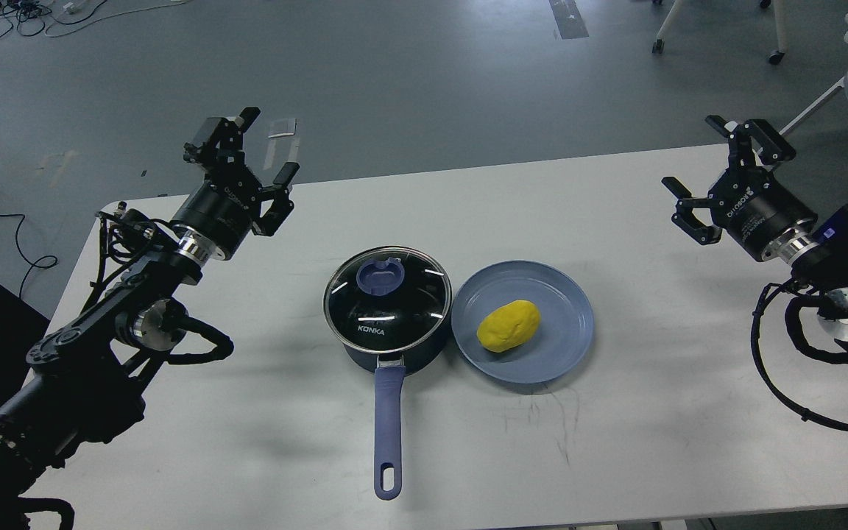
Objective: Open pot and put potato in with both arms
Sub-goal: 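Move the left gripper over the saucepan toward the lid's blue knob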
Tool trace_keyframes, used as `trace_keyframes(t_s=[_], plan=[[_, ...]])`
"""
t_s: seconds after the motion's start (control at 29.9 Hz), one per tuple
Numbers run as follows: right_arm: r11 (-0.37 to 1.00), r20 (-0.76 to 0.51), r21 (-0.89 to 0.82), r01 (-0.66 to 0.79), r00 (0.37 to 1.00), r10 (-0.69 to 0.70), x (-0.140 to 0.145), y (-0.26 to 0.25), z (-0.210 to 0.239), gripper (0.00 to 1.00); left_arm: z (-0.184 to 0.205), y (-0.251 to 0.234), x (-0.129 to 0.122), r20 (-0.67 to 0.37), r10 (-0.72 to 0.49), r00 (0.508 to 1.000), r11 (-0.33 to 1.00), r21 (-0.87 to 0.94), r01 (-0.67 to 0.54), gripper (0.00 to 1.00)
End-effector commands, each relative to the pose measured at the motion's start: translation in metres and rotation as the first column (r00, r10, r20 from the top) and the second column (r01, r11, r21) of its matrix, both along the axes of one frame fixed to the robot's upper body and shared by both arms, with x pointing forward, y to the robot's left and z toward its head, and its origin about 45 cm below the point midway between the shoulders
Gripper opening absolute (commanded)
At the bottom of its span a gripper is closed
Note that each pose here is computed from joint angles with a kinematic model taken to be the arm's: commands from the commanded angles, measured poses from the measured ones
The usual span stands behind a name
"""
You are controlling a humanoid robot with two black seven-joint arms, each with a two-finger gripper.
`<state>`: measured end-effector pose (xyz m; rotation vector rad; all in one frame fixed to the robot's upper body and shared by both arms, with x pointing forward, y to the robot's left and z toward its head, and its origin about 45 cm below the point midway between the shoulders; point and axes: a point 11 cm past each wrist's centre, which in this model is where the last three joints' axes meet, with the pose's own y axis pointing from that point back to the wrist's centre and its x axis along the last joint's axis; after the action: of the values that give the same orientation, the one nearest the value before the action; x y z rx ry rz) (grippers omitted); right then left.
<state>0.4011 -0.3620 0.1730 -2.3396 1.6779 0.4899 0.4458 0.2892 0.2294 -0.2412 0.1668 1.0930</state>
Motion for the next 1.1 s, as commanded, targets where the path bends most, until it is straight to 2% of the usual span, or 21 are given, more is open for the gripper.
trace_keyframes(t_s=[0.0,0.07,0.1,0.13,0.23,0.3,0.37,0.4,0.43,0.5,0.57,0.6,0.7,0.8,0.87,0.94,1.07], plan=[[1.000,0.001,-0.001,0.000,1.000,0.000,0.000,0.000,0.000,1.00,0.018,0.000,-0.002,0.046,-0.097,0.994,0.995,0.014,0.097,0.98],[1.000,-0.001,0.000,-0.001,1.000,0.001,0.000,0.000,0.000,1.00,0.037,-0.009,-0.001,0.092,-0.143,0.985,0.989,0.046,0.139,0.98],[1.000,0.000,-0.003,-0.001,1.000,0.001,0.000,-0.001,0.000,1.00,0.059,-0.023,-0.002,0.147,-0.207,0.967,0.976,0.094,0.195,0.98],[1.000,0.000,-0.003,-0.001,1.000,0.001,0.000,-0.001,0.000,1.00,0.059,-0.023,-0.002,0.148,-0.208,0.967,0.976,0.095,0.196,0.98],[1.000,0.001,-0.008,-0.003,1.000,0.003,0.000,-0.001,0.001,1.00,0.102,-0.051,-0.014,0.257,-0.370,0.893,0.914,0.274,0.300,0.98],[1.000,-0.004,-0.012,-0.008,1.000,0.008,-0.002,-0.001,-0.001,1.00,0.129,-0.082,-0.031,0.317,-0.515,0.797,0.825,0.435,0.360,0.98],[1.000,-0.004,-0.013,-0.005,1.000,0.005,-0.002,-0.001,-0.002,1.00,0.137,-0.094,-0.043,0.329,-0.588,0.739,0.762,0.533,0.368,0.98],[1.000,-0.005,-0.012,-0.008,1.000,0.007,-0.002,-0.001,-0.002,1.00,0.144,-0.106,-0.053,0.332,-0.654,0.680,0.691,0.628,0.358,0.98],[1.000,-0.008,-0.014,-0.007,1.000,0.007,-0.003,-0.001,-0.003,1.00,0.145,-0.113,-0.059,0.330,-0.687,0.648,0.653,0.672,0.350,0.98],[1.000,-0.017,-0.026,-0.014,1.000,0.014,-0.005,-0.001,-0.005,1.00,0.147,-0.132,-0.073,0.296,-0.789,0.539,0.493,0.828,0.268,0.98],[0.999,-0.019,-0.029,-0.015,1.000,0.015,-0.005,-0.002,-0.006,1.00,0.144,-0.138,-0.076,0.262,-0.828,0.496,0.401,0.895,0.197,0.98],[0.999,-0.017,-0.030,-0.015,1.000,0.014,-0.005,-0.002,-0.005,1.00,0.140,-0.139,-0.075,0.221,-0.854,0.471,0.311,0.943,0.121,0.98],[0.999,-0.017,-0.028,-0.017,1.000,0.016,-0.005,-0.001,-0.005,1.00,0.119,-0.137,-0.072,0.111,-0.887,0.448,0.129,0.992,0.010,0.98],[0.999,-0.018,-0.029,-0.018,1.000,0.017,-0.005,-0.001,-0.005,1.00,0.104,-0.138,-0.073,0.053,-0.900,0.433,0.047,0.999,-0.025,0.98],[0.999,-0.022,-0.033,-0.019,1.000,0.018,-0.006,-0.001,-0.006,1.00,0.082,-0.138,-0.075,-0.048,-0.915,0.400,-0.092,0.991,-0.093,0.98],[0.999,-0.022,-0.033,-0.019,1.000,0.018,-0.006,-0.001,-0.006,1.00,0.070,-0.137,-0.075,-0.094,-0.919,0.384,-0.151,0.981,-0.122,0.98],[0.999,-0.017,-0.037,-0.018,1.000,0.017,-0.005,-0.004,-0.004,1.00,0.051,-0.135,-0.067,-0.135,-0.906,0.401,-0.189,0.977,-0.099,0.98]])
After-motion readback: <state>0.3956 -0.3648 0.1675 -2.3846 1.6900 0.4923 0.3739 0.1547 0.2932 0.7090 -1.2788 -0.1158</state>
